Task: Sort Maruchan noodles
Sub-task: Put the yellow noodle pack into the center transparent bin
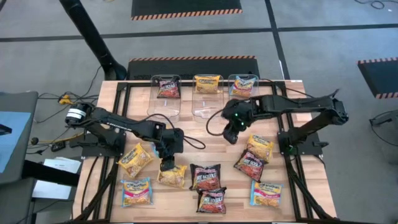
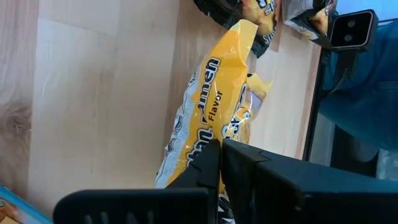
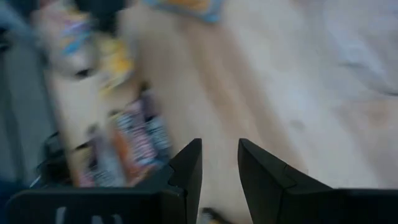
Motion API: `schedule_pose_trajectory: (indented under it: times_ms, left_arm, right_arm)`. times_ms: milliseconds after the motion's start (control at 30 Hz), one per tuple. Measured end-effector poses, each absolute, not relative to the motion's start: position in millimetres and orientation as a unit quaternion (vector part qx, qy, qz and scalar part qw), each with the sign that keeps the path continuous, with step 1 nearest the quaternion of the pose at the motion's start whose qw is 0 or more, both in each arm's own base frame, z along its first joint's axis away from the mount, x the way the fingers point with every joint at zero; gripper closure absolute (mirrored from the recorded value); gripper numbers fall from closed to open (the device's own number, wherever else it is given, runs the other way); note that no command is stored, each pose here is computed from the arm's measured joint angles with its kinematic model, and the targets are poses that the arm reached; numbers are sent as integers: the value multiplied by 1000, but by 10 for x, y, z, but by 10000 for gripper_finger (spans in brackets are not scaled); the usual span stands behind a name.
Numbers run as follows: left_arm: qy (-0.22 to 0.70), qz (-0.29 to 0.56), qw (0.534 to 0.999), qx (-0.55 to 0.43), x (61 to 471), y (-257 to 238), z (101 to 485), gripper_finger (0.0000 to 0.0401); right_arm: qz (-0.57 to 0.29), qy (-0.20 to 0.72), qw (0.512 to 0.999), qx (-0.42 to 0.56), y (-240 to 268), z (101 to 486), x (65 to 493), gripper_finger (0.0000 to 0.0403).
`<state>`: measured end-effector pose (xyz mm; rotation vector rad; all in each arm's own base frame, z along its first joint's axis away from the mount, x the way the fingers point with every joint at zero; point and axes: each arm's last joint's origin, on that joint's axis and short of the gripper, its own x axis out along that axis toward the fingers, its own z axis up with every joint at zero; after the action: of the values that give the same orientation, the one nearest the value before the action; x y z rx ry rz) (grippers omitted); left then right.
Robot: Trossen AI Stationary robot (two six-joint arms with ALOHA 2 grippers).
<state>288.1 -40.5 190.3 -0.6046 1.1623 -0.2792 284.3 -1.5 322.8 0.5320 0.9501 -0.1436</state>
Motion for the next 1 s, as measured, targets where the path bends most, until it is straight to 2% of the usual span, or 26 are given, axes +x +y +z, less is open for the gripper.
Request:
schedule_pose_trajectory:
  times_ms: [333,600,733,1000]
  left_arm:
    - [539,-126,782,-286,2882,-405,1905,401]
    - [541,-128,780,-288,2879,-408,1906,401]
    - [541,-132,779,-289,2880,-410,1908,401]
    - [540,-133,779,-289,2881,-414,1909,401]
  right_arm:
    - [76,416,874,240,634,3265,2995,275]
    - [112,387,894,194,1113,2966,3321,275]
    - [138,359,907,173,1181,2859,3488,275]
    - [152,370,901,169,1232,2535,3718,275]
